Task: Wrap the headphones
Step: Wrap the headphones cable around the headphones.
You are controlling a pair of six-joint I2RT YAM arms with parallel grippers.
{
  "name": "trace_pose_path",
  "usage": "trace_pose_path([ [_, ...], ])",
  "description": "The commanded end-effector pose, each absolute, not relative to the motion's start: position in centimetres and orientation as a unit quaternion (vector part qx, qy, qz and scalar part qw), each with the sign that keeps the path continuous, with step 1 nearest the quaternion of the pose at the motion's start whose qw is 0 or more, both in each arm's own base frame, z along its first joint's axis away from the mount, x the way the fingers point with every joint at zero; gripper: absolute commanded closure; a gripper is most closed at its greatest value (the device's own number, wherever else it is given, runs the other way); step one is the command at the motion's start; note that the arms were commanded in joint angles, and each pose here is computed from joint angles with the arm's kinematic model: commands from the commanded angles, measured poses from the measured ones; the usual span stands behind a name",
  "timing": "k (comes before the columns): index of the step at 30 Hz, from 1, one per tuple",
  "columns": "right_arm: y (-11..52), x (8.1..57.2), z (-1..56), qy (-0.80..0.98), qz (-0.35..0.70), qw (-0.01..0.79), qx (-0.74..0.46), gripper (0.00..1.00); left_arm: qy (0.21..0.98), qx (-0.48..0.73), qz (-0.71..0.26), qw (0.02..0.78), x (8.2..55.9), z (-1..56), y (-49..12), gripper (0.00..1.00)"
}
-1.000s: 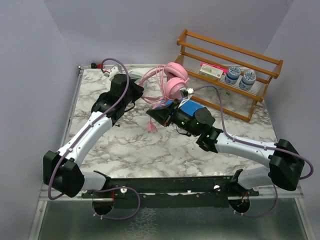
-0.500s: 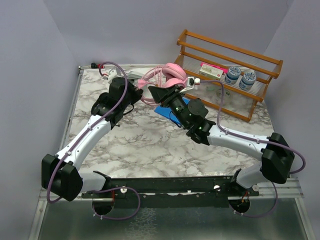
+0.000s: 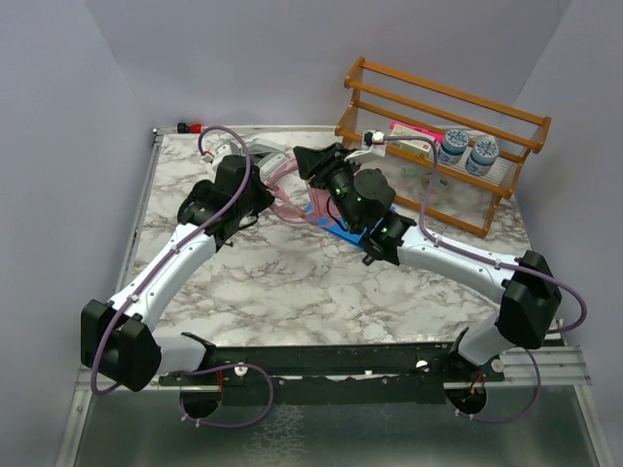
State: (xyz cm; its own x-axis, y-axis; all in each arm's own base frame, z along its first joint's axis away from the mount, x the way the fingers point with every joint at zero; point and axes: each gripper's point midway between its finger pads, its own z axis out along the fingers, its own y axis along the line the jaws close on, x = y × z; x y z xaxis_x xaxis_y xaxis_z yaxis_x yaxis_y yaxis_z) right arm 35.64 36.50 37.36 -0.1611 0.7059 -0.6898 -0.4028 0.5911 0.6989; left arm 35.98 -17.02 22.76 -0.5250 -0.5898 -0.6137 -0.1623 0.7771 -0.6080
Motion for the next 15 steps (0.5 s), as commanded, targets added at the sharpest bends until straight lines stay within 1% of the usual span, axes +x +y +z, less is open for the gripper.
trace_pose_path([
  [1,35.8,36.6,36.2,0.656,0.374,0.649,0.091,0.58,0.812,-0.239,-0.277,0.454,36.5,26.8,-17.3,1.0],
  [4,36.4,36.1,36.8,0.662,0.352,0.661,0.021,0.58,0.821,-0.243,-0.264,0.445,36.5,26.0,-17.2,1.0],
  [8,37.1,34.7,37.0,0.671,0.321,0.662,-0.095,0.53,0.825,-0.243,-0.262,0.439,36.5,25.5,-17.2,1.0],
  [11,36.8,32.2,37.1,0.655,0.316,0.661,-0.185,0.5,0.825,-0.243,-0.26,0.438,36.5,25.4,-17.2,1.0],
  [15,36.2,27.7,35.7,0.614,0.32,0.645,-0.325,0.44,0.825,-0.241,-0.255,0.443,36.6,25.6,-17.1,1.0],
])
